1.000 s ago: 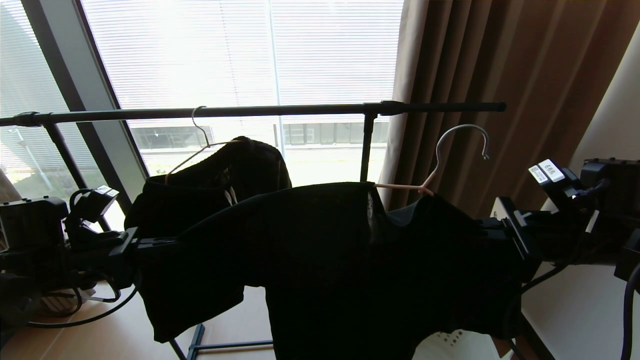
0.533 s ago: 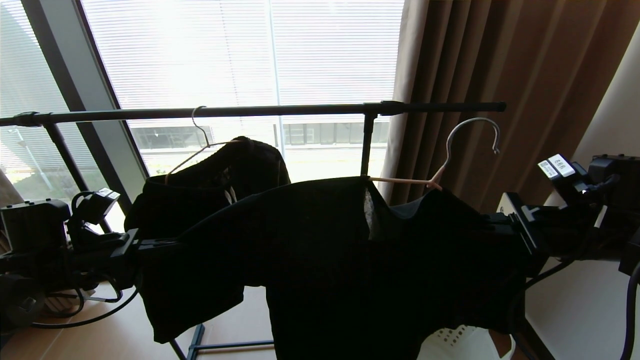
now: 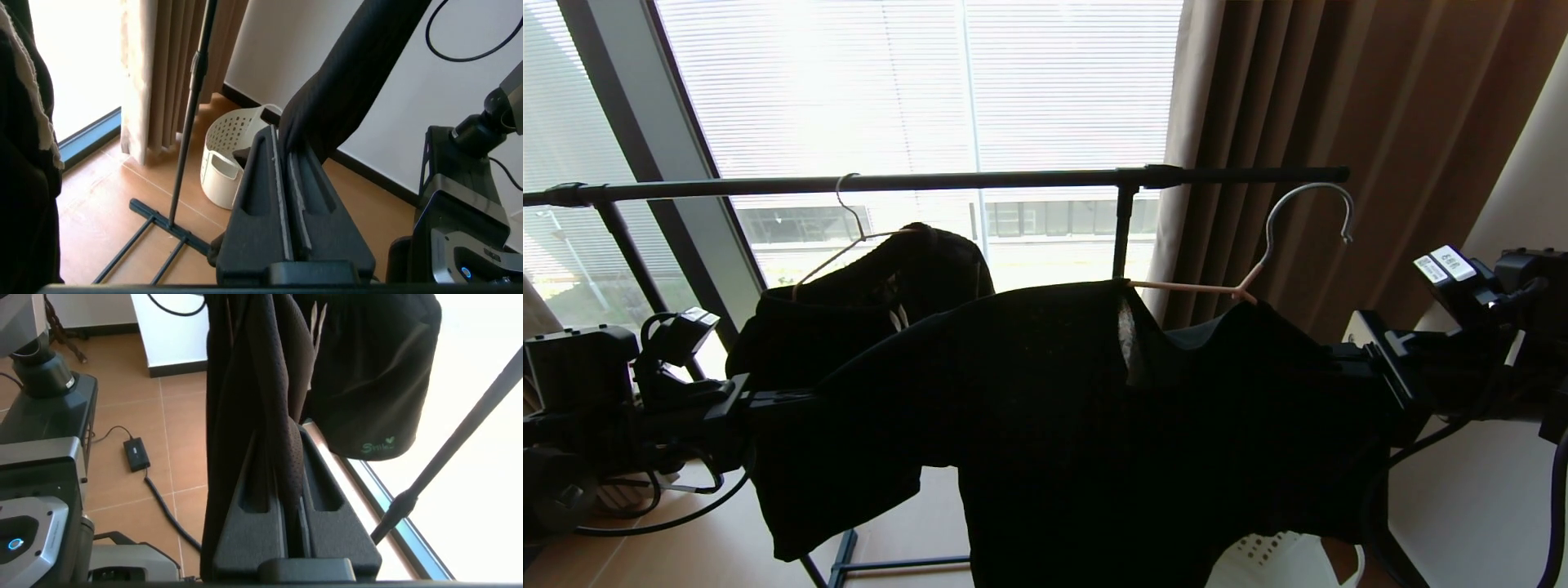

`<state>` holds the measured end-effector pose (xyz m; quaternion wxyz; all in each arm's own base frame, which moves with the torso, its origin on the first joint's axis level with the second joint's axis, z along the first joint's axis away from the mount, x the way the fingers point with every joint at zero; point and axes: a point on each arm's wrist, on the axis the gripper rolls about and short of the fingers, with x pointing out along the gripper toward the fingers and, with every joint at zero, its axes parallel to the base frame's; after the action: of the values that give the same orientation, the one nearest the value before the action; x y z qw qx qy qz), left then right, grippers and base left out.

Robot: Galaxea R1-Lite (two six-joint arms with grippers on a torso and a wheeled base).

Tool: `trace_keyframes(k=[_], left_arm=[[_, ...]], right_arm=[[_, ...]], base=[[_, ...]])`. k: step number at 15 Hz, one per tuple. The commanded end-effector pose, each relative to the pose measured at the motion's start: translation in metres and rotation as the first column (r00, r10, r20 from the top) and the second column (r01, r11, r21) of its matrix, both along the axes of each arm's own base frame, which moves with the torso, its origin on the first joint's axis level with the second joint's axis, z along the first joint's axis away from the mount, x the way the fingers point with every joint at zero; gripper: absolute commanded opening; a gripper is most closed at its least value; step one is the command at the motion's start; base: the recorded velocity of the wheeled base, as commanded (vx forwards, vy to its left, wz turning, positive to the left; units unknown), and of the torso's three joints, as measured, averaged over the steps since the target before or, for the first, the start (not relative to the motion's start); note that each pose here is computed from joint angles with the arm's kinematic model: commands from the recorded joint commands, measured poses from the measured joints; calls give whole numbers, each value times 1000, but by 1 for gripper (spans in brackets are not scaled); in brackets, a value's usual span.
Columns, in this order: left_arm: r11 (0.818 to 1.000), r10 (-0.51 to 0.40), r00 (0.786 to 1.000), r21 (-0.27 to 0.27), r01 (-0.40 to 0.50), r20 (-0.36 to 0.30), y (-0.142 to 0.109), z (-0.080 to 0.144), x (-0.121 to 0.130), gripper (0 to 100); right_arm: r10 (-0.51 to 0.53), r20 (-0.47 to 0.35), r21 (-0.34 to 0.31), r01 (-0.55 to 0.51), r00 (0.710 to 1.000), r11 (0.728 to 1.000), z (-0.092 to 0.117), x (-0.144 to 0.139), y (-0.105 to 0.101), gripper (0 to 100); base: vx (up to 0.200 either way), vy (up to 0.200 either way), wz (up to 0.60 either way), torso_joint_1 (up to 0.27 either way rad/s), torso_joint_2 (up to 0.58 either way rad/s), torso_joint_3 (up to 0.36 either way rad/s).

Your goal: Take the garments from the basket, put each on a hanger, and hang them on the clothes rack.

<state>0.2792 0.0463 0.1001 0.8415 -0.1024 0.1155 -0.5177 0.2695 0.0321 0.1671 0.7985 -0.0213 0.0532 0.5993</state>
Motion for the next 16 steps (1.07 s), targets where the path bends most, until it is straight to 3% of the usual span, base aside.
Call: trace_keyframes(k=[1,12,13,16], left_arm=[[1000,-1,1000,0,1,-2,0,-1,0,0],[1000,-3,1000,3,3,7,-1,-6,1,0],[1000,-4,1000,3,4,9,-1,-6,1,100],[1000,-5,1000,4,5,20,-1,-6,1,100]], right_arm=[[-1,-3,0,1,1000,1000,0,1,-1,0],[-1,-7,-1,1,1000,1000,-2,2,0,0],[-3,-9,-1,3,1000,1000,-2,2,0,0],[-3,-7,-1,3,1000,1000,-2,3,0,0]], base=[[0,0,0,0,0,0],[0,0,0,0,0,0],[0,0,0,0,0,0],[0,0,0,0,0,0]])
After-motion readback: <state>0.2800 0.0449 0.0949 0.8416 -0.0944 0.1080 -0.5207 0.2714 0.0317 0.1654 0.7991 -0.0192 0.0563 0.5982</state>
